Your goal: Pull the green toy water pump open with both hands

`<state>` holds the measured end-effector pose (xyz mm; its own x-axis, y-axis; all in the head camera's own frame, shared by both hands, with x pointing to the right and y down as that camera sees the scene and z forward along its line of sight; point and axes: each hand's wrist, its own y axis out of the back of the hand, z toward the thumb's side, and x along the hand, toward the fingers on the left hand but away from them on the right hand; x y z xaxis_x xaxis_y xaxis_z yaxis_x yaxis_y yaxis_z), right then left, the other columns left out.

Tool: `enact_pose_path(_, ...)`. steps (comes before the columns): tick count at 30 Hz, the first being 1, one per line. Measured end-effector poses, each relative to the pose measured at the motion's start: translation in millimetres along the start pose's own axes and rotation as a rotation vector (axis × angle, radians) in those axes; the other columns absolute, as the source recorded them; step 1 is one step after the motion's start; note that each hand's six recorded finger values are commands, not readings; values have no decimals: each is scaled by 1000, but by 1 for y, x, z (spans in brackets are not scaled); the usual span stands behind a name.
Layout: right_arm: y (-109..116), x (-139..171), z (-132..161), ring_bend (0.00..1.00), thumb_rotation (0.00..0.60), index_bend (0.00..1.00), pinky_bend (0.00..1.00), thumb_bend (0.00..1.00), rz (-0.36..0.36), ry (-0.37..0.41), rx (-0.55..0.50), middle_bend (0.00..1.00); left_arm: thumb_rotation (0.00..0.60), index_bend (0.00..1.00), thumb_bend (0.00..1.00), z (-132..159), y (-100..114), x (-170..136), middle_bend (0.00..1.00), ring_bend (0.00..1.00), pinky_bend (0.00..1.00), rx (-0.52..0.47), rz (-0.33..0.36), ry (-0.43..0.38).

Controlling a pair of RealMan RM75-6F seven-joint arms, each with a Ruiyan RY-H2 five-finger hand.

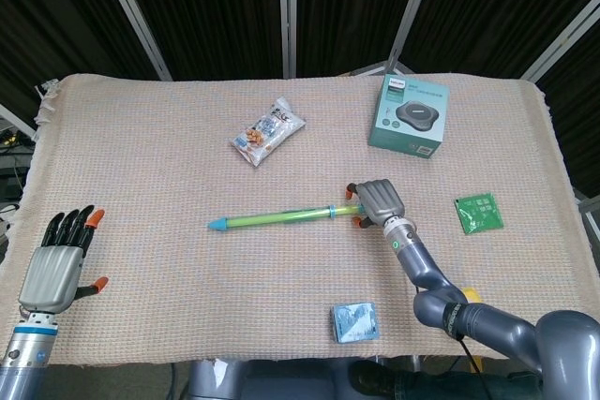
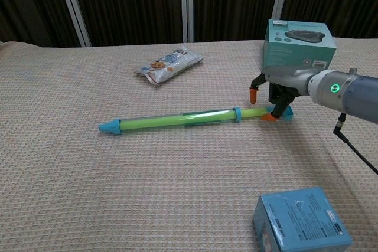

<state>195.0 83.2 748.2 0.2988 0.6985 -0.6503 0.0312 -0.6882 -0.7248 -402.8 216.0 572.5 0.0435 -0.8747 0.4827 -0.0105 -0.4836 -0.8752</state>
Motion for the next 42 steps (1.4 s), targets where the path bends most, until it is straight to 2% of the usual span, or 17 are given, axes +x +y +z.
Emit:
enact_pose_path(9, -3, -4, 6, 1000, 600, 466, 1000, 263, 1, 2, 14, 1000, 600, 0, 0, 0, 1, -1, 0, 0, 0, -4, 0, 0)
enact_pose_path(21, -8, -10, 6, 1000, 600, 485, 1000, 266, 21, -12, 46, 1000, 600, 0, 0, -1, 0, 0, 0, 0, 0, 0, -1, 3)
enact_pose_path(27, -11, -10, 6, 1000, 600, 540, 1000, 309, 36, -17, 61, 1000, 600, 0, 0, 0, -1, 0, 0, 0, 0, 2, -5, 2)
enact_pose_path(31, -12, -10, 6, 1000, 600, 619, 1000, 400, 37, -21, 57, 1000, 600, 0, 0, 1, -2, 1, 0, 0, 0, 2, -10, -2)
enact_pose_path(35, -10, -8, 7, 1000, 600, 650, 1000, 431, 36, -21, 48, 1000, 600, 0, 0, 2, -4, 4, 0, 0, 0, 2, -12, -12)
enact_pose_path(37, -9, -5, 7, 1000, 600, 656, 1000, 436, 39, -18, 46, 1000, 600, 0, 0, 4, -6, 9, 74, 33, 9, 4, -7, -25)
enact_pose_path(38, -9, -4, 8, 1000, 600, 658, 1000, 438, 41, -17, 46, 1000, 600, 0, 0, 5, -6, 12, 183, 110, 58, 7, -4, -32)
enact_pose_path(39, -9, -2, 8, 1000, 600, 660, 1000, 438, 43, -17, 48, 1000, 600, 0, 0, 7, -8, 16, 322, 229, 153, 10, -1, -43)
enact_pose_path(40, -9, -1, 7, 1000, 600, 662, 1000, 441, 45, -19, 48, 1000, 600, 0, 0, 9, -9, 20, 410, 320, 238, 11, 0, -54)
enact_pose_path(42, -9, 2, 7, 1000, 600, 666, 1000, 447, 49, -26, 40, 1000, 600, 7, 0, 16, -15, 30, 600, 531, 506, 3, -5, -90)
